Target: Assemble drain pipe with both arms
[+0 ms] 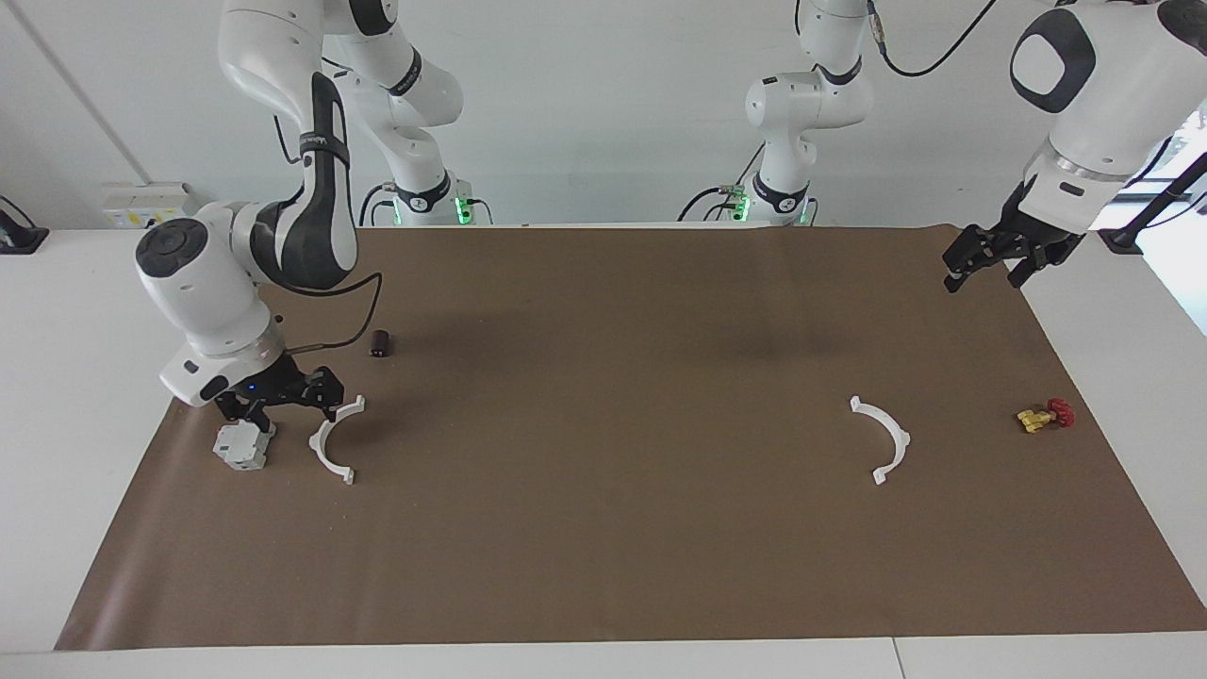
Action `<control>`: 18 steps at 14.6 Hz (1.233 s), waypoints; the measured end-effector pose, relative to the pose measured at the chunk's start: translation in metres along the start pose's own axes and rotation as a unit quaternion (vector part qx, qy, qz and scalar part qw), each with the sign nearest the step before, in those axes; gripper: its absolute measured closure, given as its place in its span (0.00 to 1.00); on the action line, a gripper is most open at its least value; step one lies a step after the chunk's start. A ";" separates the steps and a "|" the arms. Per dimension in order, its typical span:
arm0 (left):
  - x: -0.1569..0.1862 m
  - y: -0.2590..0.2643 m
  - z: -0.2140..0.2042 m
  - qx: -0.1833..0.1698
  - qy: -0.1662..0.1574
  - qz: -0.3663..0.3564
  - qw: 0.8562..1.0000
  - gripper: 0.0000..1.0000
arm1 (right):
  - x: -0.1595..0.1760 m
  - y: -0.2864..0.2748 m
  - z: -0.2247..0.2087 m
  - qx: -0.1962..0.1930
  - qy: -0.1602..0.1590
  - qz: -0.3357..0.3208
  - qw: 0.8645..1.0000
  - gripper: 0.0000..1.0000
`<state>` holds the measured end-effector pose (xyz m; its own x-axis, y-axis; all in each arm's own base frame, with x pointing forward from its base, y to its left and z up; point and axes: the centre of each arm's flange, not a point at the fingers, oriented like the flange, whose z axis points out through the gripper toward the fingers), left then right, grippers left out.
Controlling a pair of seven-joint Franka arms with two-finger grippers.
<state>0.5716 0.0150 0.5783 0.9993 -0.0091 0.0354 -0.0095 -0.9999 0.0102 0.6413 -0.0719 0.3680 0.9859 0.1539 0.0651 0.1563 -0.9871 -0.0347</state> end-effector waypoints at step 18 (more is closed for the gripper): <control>0.057 0.004 0.264 0.010 0.031 0.006 0.999 0.07 | -0.019 0.014 0.078 0.024 -0.003 -0.046 0.999 0.26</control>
<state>0.6378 0.0074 0.3169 0.9950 -0.0211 0.0978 -0.0200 -0.9997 -0.0115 0.6296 -0.0855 0.2885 0.9677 0.2436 0.0648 0.2482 -0.9656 -0.0773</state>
